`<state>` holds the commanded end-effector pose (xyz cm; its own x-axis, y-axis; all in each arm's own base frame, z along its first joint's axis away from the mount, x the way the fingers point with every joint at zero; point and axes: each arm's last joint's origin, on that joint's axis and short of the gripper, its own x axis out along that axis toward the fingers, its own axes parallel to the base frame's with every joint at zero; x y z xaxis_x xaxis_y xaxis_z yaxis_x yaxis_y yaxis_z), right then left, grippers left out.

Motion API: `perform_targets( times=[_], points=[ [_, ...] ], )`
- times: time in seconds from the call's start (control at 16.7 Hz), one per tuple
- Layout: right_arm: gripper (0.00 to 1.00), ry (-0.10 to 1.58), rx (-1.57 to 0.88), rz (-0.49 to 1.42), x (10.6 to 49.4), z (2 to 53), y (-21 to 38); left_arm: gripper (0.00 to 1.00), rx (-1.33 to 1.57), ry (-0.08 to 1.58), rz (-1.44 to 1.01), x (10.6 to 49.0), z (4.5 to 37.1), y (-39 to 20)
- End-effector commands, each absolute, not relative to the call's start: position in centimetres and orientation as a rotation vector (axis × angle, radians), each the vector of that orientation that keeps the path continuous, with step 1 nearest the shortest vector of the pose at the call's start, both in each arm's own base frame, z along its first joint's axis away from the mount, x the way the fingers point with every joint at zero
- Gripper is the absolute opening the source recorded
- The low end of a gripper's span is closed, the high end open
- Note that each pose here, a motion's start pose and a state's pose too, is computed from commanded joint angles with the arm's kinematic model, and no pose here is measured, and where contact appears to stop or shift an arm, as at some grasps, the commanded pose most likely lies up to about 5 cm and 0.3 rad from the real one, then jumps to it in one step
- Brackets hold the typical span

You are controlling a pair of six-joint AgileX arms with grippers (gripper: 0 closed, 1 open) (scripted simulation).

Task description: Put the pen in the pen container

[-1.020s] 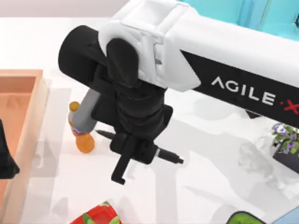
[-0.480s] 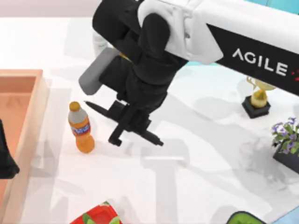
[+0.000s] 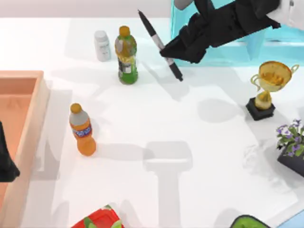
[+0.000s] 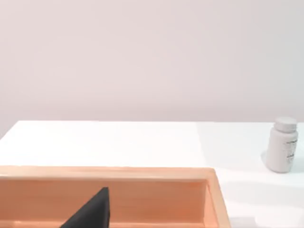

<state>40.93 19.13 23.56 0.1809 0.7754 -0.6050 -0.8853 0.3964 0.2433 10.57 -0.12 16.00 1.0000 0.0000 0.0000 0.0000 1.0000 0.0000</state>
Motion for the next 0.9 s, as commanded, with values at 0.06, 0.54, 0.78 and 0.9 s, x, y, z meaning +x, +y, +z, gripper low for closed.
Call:
perform_targets(
  times=[0.06,0.54,0.78,0.9],
  points=[
    [0.0,0.663,-0.13,1.186,42.1,23.2,16.0,1.0,0.0,0.0,0.0,10.6,16.0,-0.1],
    [0.0,0.157,0.041,1.11,40.4,19.8,-10.3,1.0,0.0,0.0,0.0,10.6,16.0,-0.1],
    [0.0,0.012,0.037,1.043,35.1,18.5,-18.4,1.0,0.0,0.0,0.0,10.6,16.0,-0.1],
    [0.0,-0.023,0.03,1.026,33.4,18.2,-20.1,1.0,0.0,0.0,0.0,10.6,16.0,-0.1]
  ],
)
